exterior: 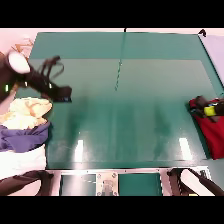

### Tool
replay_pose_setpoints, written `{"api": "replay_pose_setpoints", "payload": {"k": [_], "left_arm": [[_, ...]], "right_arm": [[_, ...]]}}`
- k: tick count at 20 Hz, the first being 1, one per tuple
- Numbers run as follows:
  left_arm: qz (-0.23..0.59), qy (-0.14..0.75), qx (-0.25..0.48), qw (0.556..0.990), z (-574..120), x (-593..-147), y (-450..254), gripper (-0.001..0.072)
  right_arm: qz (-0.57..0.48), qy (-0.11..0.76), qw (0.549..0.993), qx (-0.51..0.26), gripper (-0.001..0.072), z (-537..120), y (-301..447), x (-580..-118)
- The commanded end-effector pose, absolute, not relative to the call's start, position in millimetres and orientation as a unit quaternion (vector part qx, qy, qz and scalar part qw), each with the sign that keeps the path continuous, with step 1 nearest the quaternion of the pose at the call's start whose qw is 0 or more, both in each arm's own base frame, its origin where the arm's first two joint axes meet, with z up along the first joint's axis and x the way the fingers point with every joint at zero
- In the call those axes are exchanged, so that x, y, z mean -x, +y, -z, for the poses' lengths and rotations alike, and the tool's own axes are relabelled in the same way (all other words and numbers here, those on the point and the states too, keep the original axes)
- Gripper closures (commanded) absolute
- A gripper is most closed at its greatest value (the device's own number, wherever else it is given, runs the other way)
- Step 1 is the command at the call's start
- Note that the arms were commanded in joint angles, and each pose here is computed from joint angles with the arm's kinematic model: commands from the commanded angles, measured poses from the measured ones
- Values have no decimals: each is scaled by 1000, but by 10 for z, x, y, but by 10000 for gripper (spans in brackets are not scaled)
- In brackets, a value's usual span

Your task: Fold the shirts.

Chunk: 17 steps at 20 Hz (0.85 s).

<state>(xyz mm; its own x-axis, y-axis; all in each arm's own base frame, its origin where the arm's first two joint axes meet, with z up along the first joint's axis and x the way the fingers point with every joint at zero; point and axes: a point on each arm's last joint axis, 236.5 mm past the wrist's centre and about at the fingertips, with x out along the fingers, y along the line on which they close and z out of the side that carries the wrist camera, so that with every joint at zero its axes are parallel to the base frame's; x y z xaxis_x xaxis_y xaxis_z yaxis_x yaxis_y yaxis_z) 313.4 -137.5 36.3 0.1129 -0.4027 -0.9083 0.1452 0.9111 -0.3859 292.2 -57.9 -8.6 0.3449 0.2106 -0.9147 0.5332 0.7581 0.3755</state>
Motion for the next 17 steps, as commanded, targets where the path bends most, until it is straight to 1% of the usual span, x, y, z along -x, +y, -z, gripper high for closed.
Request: {"api": "replay_pose_setpoints", "payload": {"k": [1, 4, 17], "left_arm": [[162, 650, 120, 732, -25, -2569, -1425, 688], [159, 665, 119, 720, 85, -2433, -1406, 686], [161, 659, 118, 725, 81, -2467, -1408, 686]], "right_arm": [[61, 593, 745, -299, 695, 385, -73, -2742], [54, 597, 743, -297, 695, 401, -14, -2725], [52, 600, 739, -300, 695, 401, 8, -2708]]}}
